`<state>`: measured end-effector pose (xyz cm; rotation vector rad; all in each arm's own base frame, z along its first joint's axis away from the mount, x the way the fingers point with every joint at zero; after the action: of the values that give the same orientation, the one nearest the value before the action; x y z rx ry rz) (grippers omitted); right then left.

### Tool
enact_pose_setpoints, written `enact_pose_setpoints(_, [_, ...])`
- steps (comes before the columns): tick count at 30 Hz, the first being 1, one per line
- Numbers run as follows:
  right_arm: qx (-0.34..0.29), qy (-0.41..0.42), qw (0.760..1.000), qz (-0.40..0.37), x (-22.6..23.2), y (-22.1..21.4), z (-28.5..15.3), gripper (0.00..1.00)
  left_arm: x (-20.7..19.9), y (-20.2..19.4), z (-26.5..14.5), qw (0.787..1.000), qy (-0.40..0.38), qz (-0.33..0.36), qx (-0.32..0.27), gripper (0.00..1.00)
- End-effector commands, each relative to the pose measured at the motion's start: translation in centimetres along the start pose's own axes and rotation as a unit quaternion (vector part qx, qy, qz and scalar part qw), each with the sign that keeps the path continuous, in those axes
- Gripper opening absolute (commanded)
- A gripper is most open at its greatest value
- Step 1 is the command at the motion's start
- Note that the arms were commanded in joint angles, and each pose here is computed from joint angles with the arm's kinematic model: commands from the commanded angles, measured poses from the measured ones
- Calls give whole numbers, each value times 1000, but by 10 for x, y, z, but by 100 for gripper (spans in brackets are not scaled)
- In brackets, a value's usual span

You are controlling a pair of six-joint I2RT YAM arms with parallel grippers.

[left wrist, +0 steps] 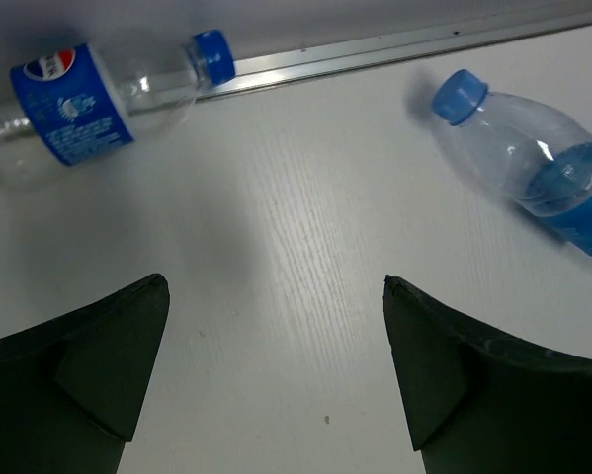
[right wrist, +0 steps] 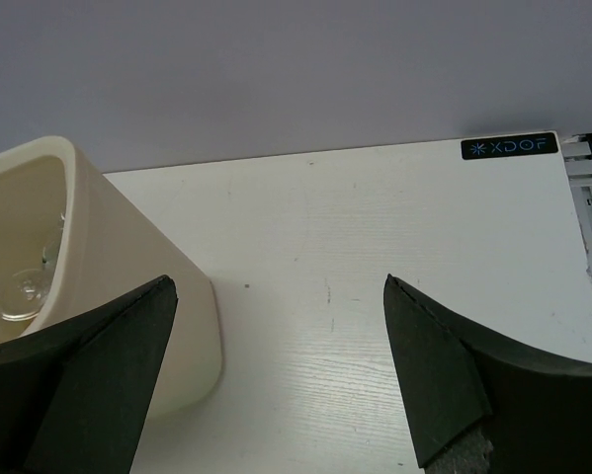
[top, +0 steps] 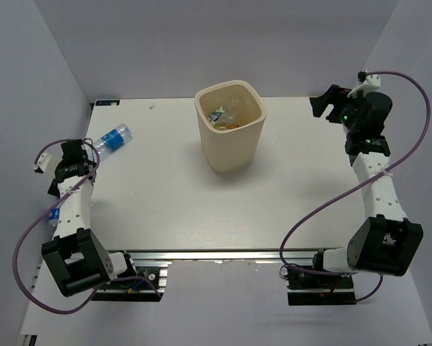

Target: Put the plastic bottles in the bin

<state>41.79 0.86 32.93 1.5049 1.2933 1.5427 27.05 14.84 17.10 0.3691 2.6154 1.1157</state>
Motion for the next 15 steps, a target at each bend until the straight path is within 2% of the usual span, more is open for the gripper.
enact_pose_setpoints(1, [-33,29,999,-14,11,27,3,89,19,7,-7,995,42,-86,-41,98])
enact_pose_setpoints(5, [-30,30,999,-11,11,25,4,89,57,3,15,986,102,-128,-28,98])
enact_pose_setpoints(8, [-29,23,999,-17,9,25,3,89,72,13,26,986,101,-128,-24,98])
enact_pose_setpoints(9, [-31,19,999,-19,8,25,3,89,74,18,27,991,94,-88,-26,98])
enact_pose_setpoints(11, [-32,14,999,-18,6,25,3,89,75,39,30,993,91,-63,-50,98])
enact_pose_setpoints(12, [-32,12,999,-17,5,25,4,89,77,46,32,994,88,-17,-57,98])
enact_pose_setpoints(14, [-31,13,999,-14,6,26,5,89,89,52,39,992,112,2,-58,98])
enact_pose_setpoints(15, [-31,11,999,-12,5,27,6,89,87,55,43,993,94,28,-59,98])
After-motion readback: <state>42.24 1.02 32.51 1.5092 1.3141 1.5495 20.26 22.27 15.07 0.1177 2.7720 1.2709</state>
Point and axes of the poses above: each gripper's point midway between its finger pads, its own z axis out along the fingers, its own x axis along the line the jaws close on, y = z × x, the point moved 3 cm from there along -z, back along the fingers, and after that the axes turned 5 degrees about z, right-handed, at the moved point
